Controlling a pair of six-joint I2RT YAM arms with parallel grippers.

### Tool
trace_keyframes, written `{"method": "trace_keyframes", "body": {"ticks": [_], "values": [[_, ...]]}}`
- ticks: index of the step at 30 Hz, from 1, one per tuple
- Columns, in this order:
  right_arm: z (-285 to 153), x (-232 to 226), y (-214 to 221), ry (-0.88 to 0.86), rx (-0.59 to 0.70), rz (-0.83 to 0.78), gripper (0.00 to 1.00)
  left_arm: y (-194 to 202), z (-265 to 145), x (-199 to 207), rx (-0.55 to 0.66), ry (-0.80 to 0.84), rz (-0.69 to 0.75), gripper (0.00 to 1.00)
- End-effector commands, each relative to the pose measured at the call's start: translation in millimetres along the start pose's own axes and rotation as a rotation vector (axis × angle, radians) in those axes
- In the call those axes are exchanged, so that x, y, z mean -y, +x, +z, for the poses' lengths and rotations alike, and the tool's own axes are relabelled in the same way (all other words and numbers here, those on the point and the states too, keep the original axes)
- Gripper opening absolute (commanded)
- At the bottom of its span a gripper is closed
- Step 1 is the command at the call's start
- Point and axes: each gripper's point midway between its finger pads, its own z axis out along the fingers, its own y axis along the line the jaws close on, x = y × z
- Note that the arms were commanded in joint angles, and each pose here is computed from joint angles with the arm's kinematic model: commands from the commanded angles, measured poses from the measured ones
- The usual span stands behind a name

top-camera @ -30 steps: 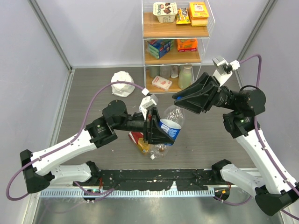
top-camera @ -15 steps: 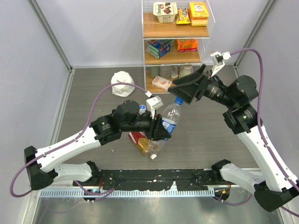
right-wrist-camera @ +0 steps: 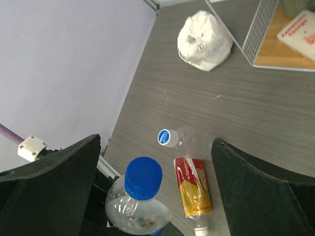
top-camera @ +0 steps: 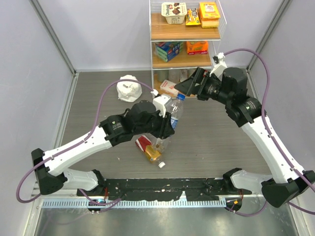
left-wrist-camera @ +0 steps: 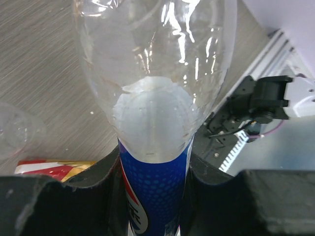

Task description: Unscrew the bottle caps

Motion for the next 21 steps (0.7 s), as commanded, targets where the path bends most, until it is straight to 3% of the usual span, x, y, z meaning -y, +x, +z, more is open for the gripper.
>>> {"method": "trace_keyframes", "body": {"ticks": [1, 4, 12, 21], "values": [[1, 1, 3, 0.015, -0.023, 0.014, 0.98, -8, 1, -19, -0.008, -0.123, 0.026, 0.0], [5, 9, 11, 0.03, -0.044, 0.029, 0.95, -9, 5, -26, -0.023, -0.172, 0.034, 0.0], [18, 26, 32, 0.056, -0.097, 0.064, 0.72, -8, 10, -32, -0.03, -0.202, 0.041, 0.0], [31, 26, 47, -0.017, -0.118, 0.106, 0.61, -5, 10, -32, -0.036, -0.213, 0.061, 0.0]]}}
